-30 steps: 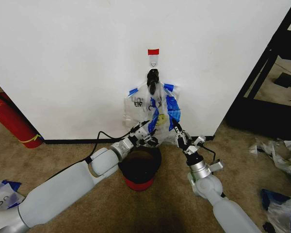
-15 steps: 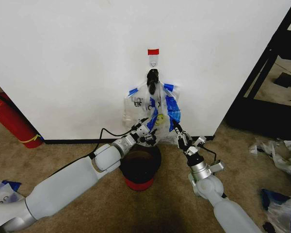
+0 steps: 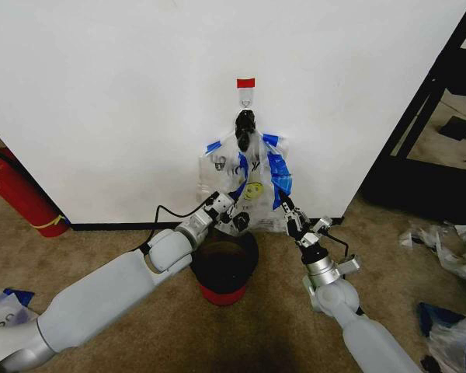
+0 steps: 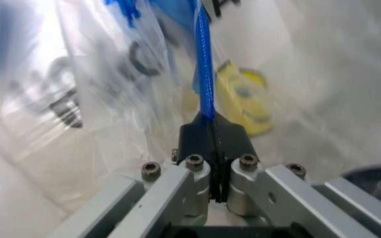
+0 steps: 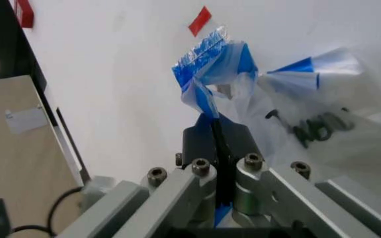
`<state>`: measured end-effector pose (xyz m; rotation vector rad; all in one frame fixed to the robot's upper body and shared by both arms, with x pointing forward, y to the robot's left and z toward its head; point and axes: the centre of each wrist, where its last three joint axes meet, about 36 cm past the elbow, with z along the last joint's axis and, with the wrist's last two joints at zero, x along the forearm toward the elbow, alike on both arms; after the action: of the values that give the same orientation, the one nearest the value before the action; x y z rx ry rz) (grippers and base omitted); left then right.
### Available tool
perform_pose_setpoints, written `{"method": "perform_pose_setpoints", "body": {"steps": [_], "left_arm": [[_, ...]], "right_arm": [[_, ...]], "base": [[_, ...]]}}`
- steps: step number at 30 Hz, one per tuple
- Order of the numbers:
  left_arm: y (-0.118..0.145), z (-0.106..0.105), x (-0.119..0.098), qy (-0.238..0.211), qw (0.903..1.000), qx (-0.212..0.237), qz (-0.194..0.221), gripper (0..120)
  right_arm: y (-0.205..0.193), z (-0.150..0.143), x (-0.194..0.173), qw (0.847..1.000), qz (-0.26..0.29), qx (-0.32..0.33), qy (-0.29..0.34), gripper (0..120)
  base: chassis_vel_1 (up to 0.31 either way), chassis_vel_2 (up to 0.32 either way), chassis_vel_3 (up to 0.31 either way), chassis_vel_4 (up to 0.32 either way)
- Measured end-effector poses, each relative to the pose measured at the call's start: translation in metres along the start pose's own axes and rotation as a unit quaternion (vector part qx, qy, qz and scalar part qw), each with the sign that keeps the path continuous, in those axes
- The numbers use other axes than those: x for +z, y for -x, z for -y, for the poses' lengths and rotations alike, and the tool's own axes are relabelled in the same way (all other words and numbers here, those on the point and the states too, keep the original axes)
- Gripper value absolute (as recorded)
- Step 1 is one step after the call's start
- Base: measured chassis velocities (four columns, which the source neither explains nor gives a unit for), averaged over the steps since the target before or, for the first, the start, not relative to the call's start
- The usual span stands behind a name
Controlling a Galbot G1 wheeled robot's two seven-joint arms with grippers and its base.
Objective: Pick up the garbage bag from the wall and place it over the trash bin.
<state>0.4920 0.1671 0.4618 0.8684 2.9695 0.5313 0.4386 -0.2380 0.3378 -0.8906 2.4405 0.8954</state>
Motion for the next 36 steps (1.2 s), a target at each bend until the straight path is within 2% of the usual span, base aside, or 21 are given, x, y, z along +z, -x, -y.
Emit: {"method": "perform_pose_setpoints", "body": {"steps": [1,2,3,6,8,9,13,16,21,27,30,36], "left_arm": [[-0.006,0.000,-0.006,-0.027,0.9996,-0.004,0.008,0],[-0.006,0.000,-0.006,-0.027,0.9996,-0.004,0.008,0],[-0.012,-0.001,-0.011,-0.051,0.9985,-0.008,0.018,0],[-0.035,-0.009,-0.024,-0.117,0.9911,-0.029,0.055,0],[-0.056,-0.010,-0.022,-0.154,0.9852,-0.038,0.064,0],[-0.056,-0.010,-0.022,-0.154,0.9852,-0.038,0.064,0],[-0.093,-0.009,-0.011,-0.190,0.9776,-0.061,0.065,0],[-0.108,0.000,-0.004,-0.197,0.9767,-0.066,0.055,0],[-0.132,0.028,0.016,-0.201,0.9764,-0.074,0.023,0],[-0.147,0.044,0.022,-0.198,0.9762,-0.089,0.008,0],[-0.158,0.043,0.011,-0.193,0.9762,-0.096,0.023,0],[-0.179,0.027,-0.013,-0.172,0.9775,-0.112,0.048,0]], "right_arm": [[-0.001,0.002,-0.001,1.000,0.002,0.003,-0.003,0],[-0.001,0.002,-0.001,1.000,0.002,0.003,-0.003,0],[-0.001,0.004,-0.002,1.000,0.005,0.005,-0.005,0],[-0.008,0.009,0.000,1.000,0.010,0.019,-0.012,0],[-0.016,0.012,0.003,0.999,0.008,0.030,-0.019,0],[-0.016,0.012,0.003,0.999,0.008,0.030,-0.019,0],[-0.049,0.018,0.003,0.998,-0.036,0.010,-0.054,0],[-0.067,0.019,0.003,0.996,-0.057,0.001,-0.069,0],[-0.122,0.016,0.012,0.989,-0.116,-0.005,-0.096,0],[-0.142,-0.003,0.014,0.989,-0.113,-0.007,-0.094,0],[-0.139,-0.012,0.009,0.990,-0.097,-0.015,-0.097,0],[-0.131,-0.027,-0.007,0.992,-0.078,-0.032,-0.096,0]], "base": [[0.000,0.000,0.000,0.000],[0.000,0.000,0.000,0.000],[0.000,0.000,0.000,0.000],[0.000,0.000,0.000,0.000],[0.000,0.000,0.000,0.000],[0.000,0.000,0.000,0.000],[0.000,0.000,0.000,0.000],[0.000,0.000,0.000,0.000],[0.000,0.000,0.000,0.000],[0.000,0.000,0.000,0.000],[0.000,0.000,0.000,0.000],[0.000,0.000,0.000,0.000]]}}
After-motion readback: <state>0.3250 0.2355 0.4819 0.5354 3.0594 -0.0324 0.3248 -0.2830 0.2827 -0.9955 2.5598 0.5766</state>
